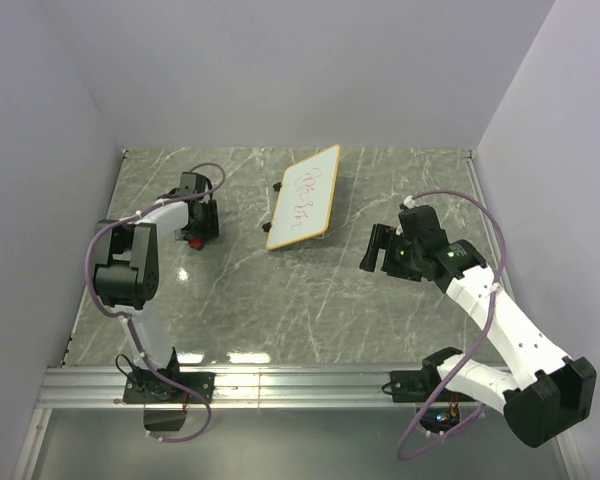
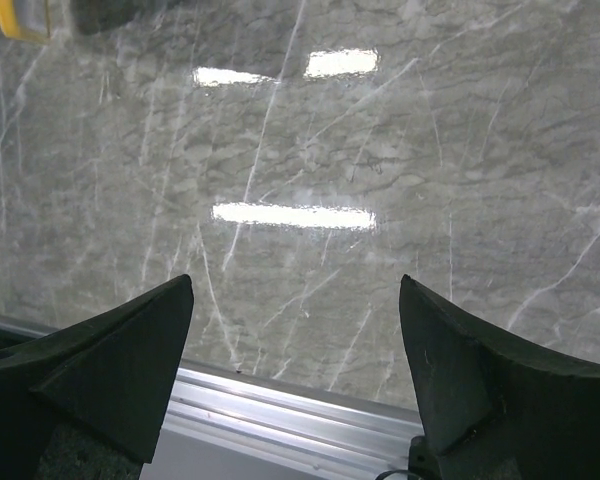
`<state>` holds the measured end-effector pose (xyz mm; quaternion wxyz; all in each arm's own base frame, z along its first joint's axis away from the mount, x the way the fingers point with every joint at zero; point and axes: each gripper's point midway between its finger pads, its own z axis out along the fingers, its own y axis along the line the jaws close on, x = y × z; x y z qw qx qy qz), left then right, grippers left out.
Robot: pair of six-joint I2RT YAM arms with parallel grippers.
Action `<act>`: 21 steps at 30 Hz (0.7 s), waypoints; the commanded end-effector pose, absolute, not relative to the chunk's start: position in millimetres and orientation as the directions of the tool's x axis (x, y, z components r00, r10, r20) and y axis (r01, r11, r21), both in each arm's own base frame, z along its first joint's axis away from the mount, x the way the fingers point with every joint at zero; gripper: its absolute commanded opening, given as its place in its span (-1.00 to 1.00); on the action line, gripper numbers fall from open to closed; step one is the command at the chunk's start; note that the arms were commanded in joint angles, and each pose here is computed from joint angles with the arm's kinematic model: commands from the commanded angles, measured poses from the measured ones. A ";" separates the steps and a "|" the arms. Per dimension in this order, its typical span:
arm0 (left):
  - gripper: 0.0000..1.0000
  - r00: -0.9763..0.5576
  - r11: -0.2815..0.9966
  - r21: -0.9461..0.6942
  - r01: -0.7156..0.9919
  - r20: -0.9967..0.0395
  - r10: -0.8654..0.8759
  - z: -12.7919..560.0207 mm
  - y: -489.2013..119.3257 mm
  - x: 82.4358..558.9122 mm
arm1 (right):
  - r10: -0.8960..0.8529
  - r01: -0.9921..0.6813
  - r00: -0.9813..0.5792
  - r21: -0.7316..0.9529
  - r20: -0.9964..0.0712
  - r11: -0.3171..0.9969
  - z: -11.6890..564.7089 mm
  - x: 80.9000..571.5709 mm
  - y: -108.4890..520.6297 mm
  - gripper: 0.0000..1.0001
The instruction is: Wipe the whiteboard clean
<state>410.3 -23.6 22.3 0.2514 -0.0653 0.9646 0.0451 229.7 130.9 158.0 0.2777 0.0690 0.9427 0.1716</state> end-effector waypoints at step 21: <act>-0.99 -0.898 0.979 -0.008 -0.204 -0.397 -0.191 -7.1 -33.9 397.4 | 0.244 -0.080 -0.748 0.449 -0.617 0.890 249.9 370.4 184.1 0.78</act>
